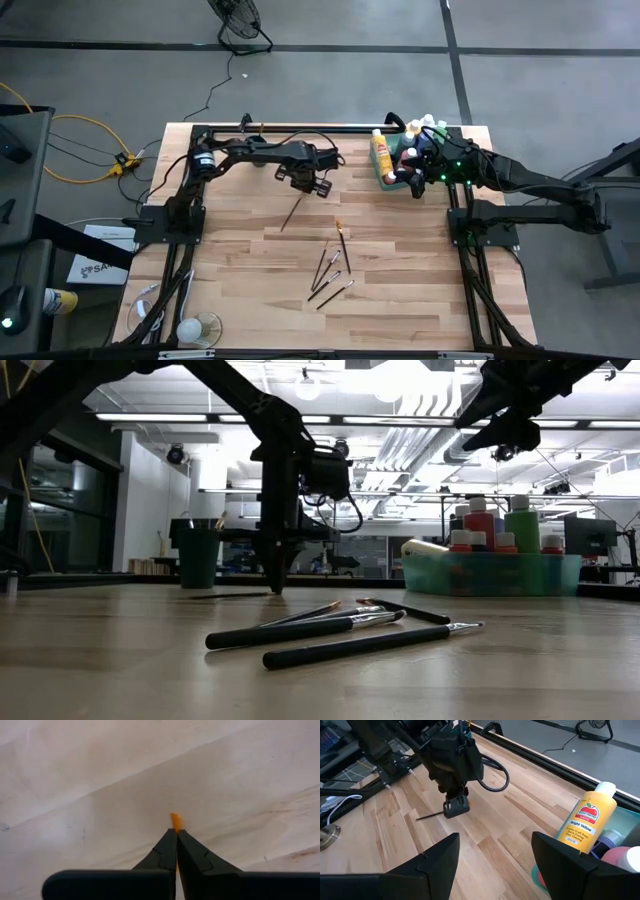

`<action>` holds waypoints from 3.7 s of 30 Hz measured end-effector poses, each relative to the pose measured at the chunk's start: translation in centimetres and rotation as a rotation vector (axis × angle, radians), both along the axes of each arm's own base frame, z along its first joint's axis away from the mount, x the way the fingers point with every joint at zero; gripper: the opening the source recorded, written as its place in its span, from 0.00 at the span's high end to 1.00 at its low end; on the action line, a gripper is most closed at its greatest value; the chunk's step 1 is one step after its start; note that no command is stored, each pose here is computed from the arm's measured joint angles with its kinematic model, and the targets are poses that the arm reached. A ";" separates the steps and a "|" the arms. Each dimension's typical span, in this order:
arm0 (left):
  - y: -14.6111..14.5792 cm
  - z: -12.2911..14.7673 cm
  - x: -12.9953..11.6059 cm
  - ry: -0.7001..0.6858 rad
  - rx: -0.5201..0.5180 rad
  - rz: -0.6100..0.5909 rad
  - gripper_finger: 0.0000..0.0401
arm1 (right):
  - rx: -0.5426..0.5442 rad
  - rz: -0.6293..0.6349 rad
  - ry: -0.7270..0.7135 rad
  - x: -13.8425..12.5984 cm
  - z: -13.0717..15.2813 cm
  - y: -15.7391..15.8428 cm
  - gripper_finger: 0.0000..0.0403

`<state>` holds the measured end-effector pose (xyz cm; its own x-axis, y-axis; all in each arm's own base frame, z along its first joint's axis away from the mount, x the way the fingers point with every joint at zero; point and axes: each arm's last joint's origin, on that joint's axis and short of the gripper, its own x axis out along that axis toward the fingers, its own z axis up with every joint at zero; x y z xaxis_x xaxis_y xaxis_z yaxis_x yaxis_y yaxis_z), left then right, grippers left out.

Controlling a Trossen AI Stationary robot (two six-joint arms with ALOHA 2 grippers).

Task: Pick & Place Paint Supplies
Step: Put the gold paintbrush into the blue cup

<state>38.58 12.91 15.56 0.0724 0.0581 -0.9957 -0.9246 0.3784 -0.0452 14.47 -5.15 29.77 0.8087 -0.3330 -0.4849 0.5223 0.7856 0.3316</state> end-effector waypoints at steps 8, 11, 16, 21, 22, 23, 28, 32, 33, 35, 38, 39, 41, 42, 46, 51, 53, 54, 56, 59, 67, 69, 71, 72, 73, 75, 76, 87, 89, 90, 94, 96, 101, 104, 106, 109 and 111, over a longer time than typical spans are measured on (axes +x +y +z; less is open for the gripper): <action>0.6 3.4 1.8 -0.066 0.062 -0.118 1.00 | 0.001 0.002 0.000 0.0 0.0 0.0 0.40; 0.9 5.2 1.9 -0.036 0.123 -0.122 1.00 | 0.000 0.002 0.000 0.0 0.0 0.0 0.40; 1.1 9.0 1.2 0.031 0.286 -0.112 1.00 | 0.000 0.002 0.000 0.0 0.0 0.0 0.40; 0.6 13.9 -1.1 -0.021 0.500 -0.025 1.00 | -0.001 -0.001 0.002 0.0 0.0 0.0 0.40; 0.3 14.8 -1.6 -0.021 0.551 -0.004 1.00 | -0.001 -0.001 0.002 0.0 0.0 0.0 0.40; 0.0 15.6 -2.3 -0.025 0.605 0.022 1.00 | -0.002 -0.001 0.002 0.0 0.0 0.0 0.40; -0.8 18.2 -5.8 -0.006 0.825 0.183 1.00 | -0.017 -0.027 0.008 -0.1 0.0 -0.1 0.40; -1.2 19.0 -8.2 -0.034 0.935 0.325 1.00 | -0.025 -0.042 0.011 -0.1 0.0 -0.2 0.40; -1.3 19.0 -8.7 -0.036 0.958 0.352 1.00 | -0.026 -0.043 0.010 -0.1 0.0 -0.2 0.40; -1.4 18.8 -9.3 -0.046 1.016 0.412 1.00 | -0.027 -0.045 0.010 -0.1 0.0 -0.2 0.40; -1.2 18.0 -9.8 -0.028 1.080 0.466 1.00 | -0.029 -0.048 0.011 -0.1 0.0 -0.2 0.40; -1.1 17.7 -9.8 -0.024 1.094 0.477 1.00 | -0.029 -0.049 0.011 -0.1 0.0 -0.2 0.40; -0.7 17.0 -10.1 -0.012 1.113 0.505 1.00 | -0.029 -0.049 0.010 -0.1 0.0 -0.2 0.40; -0.5 16.6 -10.1 -0.013 1.120 0.523 1.00 | -0.029 -0.048 0.010 -0.1 0.0 -0.2 0.40; 0.2 15.2 -10.6 -0.009 1.136 0.599 1.00 | -0.029 -0.049 0.011 -0.1 0.0 -0.2 0.40; 0.7 15.2 -10.8 -0.009 1.153 0.632 1.00 | -0.024 -0.048 0.015 -0.1 0.0 -0.2 0.40; 0.7 15.3 -10.8 -0.012 1.155 0.634 1.00 | -0.023 -0.048 0.019 -0.1 -0.1 -0.2 0.40; 0.7 15.3 -10.8 -0.013 1.154 0.633 1.00 | -0.022 -0.049 0.022 -0.1 -0.1 -0.2 0.40; 0.6 15.3 -10.8 -0.013 1.157 0.631 1.00 | -0.020 -0.049 0.026 -0.2 -0.1 -0.2 0.40; 0.7 15.3 -10.8 -0.009 1.167 0.630 1.00 | -0.021 -0.053 0.033 -0.2 -0.2 -0.2 0.40; 1.2 15.9 -11.4 -0.020 1.193 0.670 1.00 | -0.035 -0.079 0.039 -0.2 -0.2 -0.2 0.40; 1.3 16.1 -11.6 -0.024 1.195 0.676 1.00 | -0.037 -0.081 0.040 -0.2 -0.2 -0.2 0.40; 1.4 16.1 -11.6 -0.018 1.215 0.677 1.00 | -0.044 -0.093 0.043 -0.3 -0.2 -0.3 0.40; 1.6 16.1 -11.7 -0.012 1.223 0.685 1.00 | -0.044 -0.095 0.043 -0.3 -0.2 -0.3 0.40; 1.7 16.1 -11.8 -0.007 1.224 0.689 1.00 | -0.044 -0.095 0.042 -0.3 -0.2 -0.3 0.40; 2.2 16.0 -12.0 0.002 1.205 0.700 1.00 | -0.047 -0.098 0.043 -0.3 -0.2 -0.3 0.40; 2.4 15.8 -11.9 0.012 1.197 0.700 1.00 | -0.051 -0.105 0.045 -0.3 -0.2 -0.3 0.40; 2.5 12.7 -11.5 0.031 1.100 0.695 1.00 | -0.054 -0.114 0.053 -0.3 -0.2 -0.3 0.40; 2.4 12.6 -11.6 0.036 1.076 0.690 0.99 | -0.053 -0.113 0.057 -0.3 -0.3 -0.3 0.40; 2.4 12.6 -11.6 0.040 1.067 0.687 0.98 | -0.053 -0.113 0.058 -0.4 -0.3 -0.3 0.40; 2.3 12.5 -11.7 0.053 1.036 0.679 0.93 | -0.050 -0.113 0.067 -0.4 -0.4 -0.3 0.40; 2.3 12.4 -11.7 0.056 1.017 0.674 0.89 | -0.050 -0.113 0.067 -0.4 -0.4 -0.3 0.40; 2.1 12.3 -11.8 0.062 0.964 0.667 0.78 | -0.049 -0.112 0.070 -0.4 -0.4 -0.3 0.40; 2.1 12.6 -11.7 0.061 0.903 0.648 0.73 | -0.048 -0.112 0.073 -0.4 -0.4 -0.3 0.40; 2.2 13.4 -11.3 0.041 0.856 0.621 0.71 | -0.043 -0.114 0.071 -0.4 -0.4 -0.3 0.40; 1.8 14.5 -10.6 -0.006 0.772 0.552 0.70 | -0.030 -0.118 0.064 -0.4 -0.4 -0.3 0.40; 1.2 14.9 -9.7 -0.060 0.728 0.485 0.70 | -0.025 -0.118 0.062 -0.4 -0.4 -0.3 0.40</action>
<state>28.88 14.12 30.47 -0.0743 0.7157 -0.6944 -0.9948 -0.1022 0.0011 14.06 -5.42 29.35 0.7320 -0.4365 -0.5231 0.6303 0.7254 0.2765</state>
